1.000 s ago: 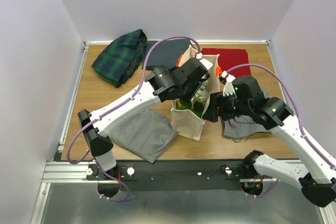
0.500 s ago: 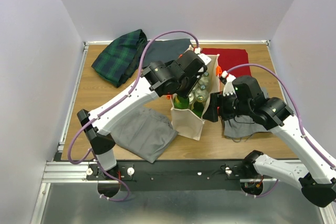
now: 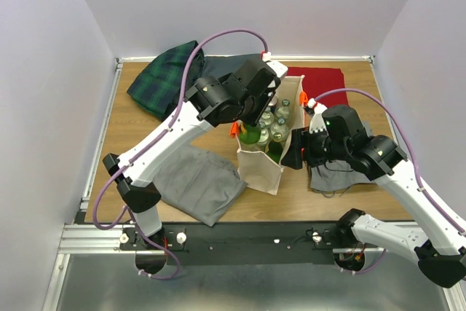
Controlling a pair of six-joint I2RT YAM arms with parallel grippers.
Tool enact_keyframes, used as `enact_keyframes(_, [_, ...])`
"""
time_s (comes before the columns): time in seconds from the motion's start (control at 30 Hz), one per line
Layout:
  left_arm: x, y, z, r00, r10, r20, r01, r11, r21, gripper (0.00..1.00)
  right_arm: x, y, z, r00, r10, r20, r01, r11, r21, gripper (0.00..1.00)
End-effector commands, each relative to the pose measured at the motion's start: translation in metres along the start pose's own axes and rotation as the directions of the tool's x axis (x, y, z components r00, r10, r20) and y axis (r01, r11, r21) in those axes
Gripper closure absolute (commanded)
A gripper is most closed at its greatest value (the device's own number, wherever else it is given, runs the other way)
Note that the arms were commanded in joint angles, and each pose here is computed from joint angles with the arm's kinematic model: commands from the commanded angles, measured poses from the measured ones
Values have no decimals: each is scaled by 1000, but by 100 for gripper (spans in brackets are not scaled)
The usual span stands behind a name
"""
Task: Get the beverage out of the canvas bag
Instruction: Take out the drink from the canvas bag.
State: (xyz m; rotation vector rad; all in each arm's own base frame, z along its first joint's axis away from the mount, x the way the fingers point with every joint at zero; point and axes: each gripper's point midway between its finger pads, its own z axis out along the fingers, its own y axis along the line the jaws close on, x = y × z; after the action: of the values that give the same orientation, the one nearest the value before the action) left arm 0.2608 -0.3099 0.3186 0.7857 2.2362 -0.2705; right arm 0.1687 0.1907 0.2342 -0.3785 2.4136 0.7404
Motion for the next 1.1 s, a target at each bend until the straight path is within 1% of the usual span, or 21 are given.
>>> enact_keyframes(0.0, [-39, 9, -24, 989, -31, 146, 32, 999, 1, 100, -9, 2, -5, 999, -22, 35, 22, 1000, 4, 24])
enact_keyframes(0.33, [-52, 19, -37, 982, -52, 181, 55, 998, -11, 100, -11, 3, -6, 999, -23, 41, 23, 1000, 2, 24])
enact_keyframes(0.8, [-76, 34, -66, 953, -82, 291, 92, 996, -20, 100, -13, 4, -6, 999, -26, 47, 26, 1000, -3, 24])
enact_keyframes(1.07, [-88, 46, -82, 928, -86, 362, 116, 991, -60, 100, -11, 4, -6, 999, -23, 47, 23, 1000, -3, 24])
